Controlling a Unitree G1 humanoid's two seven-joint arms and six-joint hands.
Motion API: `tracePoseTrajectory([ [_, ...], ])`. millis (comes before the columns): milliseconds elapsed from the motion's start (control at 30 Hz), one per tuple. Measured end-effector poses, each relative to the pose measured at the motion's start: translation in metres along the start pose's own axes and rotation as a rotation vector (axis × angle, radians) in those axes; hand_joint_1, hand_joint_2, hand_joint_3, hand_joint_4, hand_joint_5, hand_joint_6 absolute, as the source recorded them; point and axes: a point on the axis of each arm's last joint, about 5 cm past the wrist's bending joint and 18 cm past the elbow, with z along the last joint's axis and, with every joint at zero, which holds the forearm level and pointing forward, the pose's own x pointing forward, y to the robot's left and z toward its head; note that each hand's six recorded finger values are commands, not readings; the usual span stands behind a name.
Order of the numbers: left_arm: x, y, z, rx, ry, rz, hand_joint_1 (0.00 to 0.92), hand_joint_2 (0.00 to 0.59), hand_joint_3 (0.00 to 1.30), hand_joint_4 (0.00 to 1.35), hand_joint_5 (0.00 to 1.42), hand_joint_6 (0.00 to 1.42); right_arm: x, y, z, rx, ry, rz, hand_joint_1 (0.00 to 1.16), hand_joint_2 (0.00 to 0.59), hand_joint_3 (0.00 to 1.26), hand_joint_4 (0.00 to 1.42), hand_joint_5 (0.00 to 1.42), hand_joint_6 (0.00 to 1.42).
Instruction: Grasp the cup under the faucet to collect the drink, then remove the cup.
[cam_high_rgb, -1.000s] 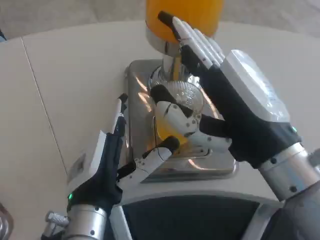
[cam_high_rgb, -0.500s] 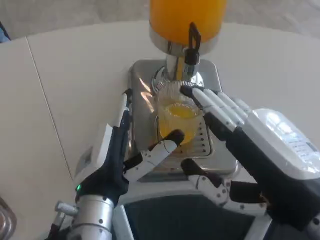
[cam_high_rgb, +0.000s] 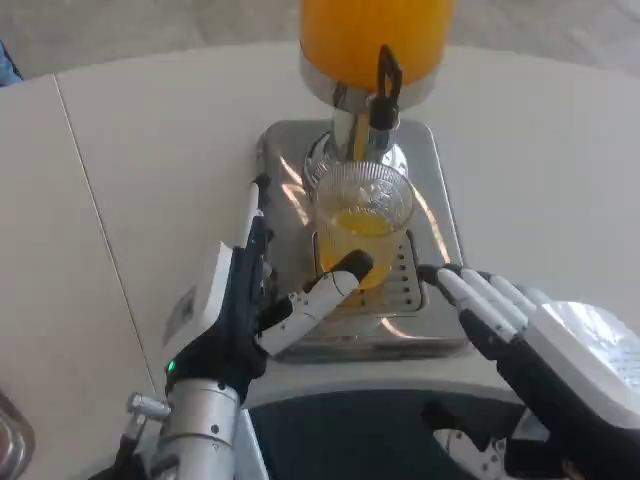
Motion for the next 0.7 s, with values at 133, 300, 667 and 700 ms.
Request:
tracePoseTrajectory([
  [133, 0.006, -0.007, 0.0000, -0.012, -0.008, 0.035, 0.251, 0.053, 0.00, 0.00, 0.18, 0.36, -0.008, 0.0039, 0.0031, 0.004, 0.032, 0.031, 0.62, 0.481, 0.03, 0.00, 0.00, 0.00],
  [300, 0.015, -0.013, 0.0028, -0.023, -0.035, 0.077, 0.316, 0.055, 0.00, 0.00, 0.18, 0.37, -0.014, 0.0062, 0.0067, -0.001, 0.059, 0.069, 0.62, 0.483, 0.04, 0.00, 0.00, 0.00],
  [667, 0.030, -0.019, 0.0010, -0.078, -0.104, 0.017, 0.392, 0.056, 0.00, 0.00, 0.15, 0.38, -0.022, 0.0122, 0.0089, 0.018, 0.112, 0.115, 0.62, 0.484, 0.06, 0.00, 0.00, 0.00],
  [700, 0.030, -0.018, -0.0010, -0.076, -0.107, 0.008, 0.399, 0.062, 0.00, 0.00, 0.14, 0.38, -0.022, 0.0122, 0.0092, 0.018, 0.112, 0.115, 0.62, 0.478, 0.07, 0.00, 0.00, 0.00],
])
